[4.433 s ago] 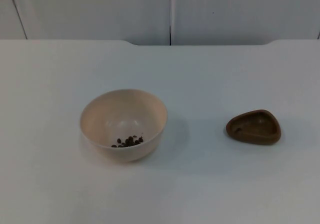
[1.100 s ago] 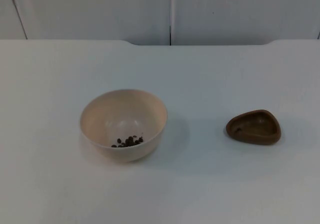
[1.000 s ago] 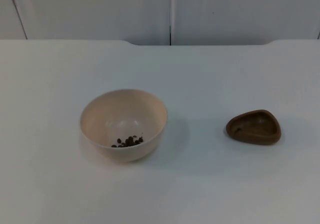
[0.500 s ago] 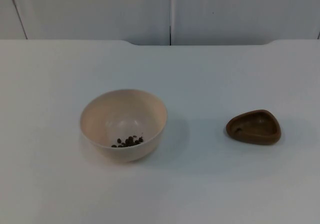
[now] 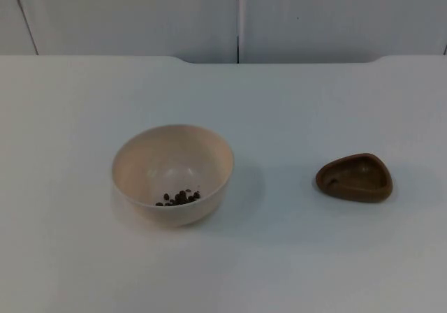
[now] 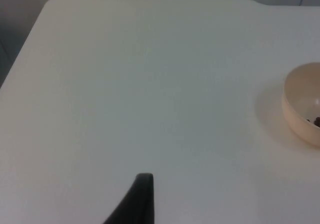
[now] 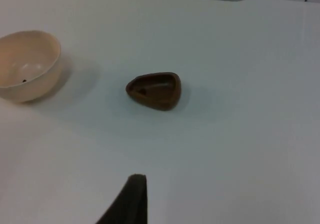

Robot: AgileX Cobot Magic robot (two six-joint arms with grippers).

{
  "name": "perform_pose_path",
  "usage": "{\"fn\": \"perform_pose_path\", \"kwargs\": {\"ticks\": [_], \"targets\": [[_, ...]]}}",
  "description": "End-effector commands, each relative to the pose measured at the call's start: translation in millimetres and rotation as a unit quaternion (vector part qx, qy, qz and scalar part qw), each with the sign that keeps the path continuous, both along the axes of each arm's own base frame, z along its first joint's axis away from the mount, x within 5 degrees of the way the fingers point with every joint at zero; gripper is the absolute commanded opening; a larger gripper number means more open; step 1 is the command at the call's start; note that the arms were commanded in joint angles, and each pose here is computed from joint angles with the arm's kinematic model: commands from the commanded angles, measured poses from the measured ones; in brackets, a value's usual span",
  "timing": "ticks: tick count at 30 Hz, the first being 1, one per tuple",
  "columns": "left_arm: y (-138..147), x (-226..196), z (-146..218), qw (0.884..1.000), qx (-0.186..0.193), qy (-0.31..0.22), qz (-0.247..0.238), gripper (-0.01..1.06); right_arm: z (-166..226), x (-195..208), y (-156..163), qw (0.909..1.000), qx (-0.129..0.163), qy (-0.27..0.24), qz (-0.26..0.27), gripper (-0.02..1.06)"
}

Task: Pick up the bowl with the left hand and pour the coffee beans from the cup into the bowl with the right hand.

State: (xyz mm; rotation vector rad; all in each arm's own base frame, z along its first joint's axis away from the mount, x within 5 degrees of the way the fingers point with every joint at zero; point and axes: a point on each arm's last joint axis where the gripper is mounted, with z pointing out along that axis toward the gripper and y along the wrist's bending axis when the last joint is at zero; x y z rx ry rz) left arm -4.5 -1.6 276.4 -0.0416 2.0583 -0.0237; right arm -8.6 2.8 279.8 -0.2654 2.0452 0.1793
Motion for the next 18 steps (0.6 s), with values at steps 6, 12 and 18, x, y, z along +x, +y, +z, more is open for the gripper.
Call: {"fn": "perform_pose_path", "kwargs": {"ticks": [6, 12, 18], "targets": [[0.3, -0.4, -1.4, 1.000, 0.001, 0.001, 0.002, 1.05, 0.1, 0.7, 0.8, 0.9989, 0.003, -0.005, -0.047, 1.05], [0.3, -0.4, -1.4, 1.000, 0.001, 0.001, 0.002, 1.05, 0.1, 0.8, 1.2, 0.9983, 0.004, -0.005, -0.058, 1.05], [0.3, -0.4, -1.4, 1.000, 0.001, 0.001, 0.002, 1.05, 0.1, 0.8, 1.2, 0.9983, 0.004, -0.005, -0.058, 1.05]]}}
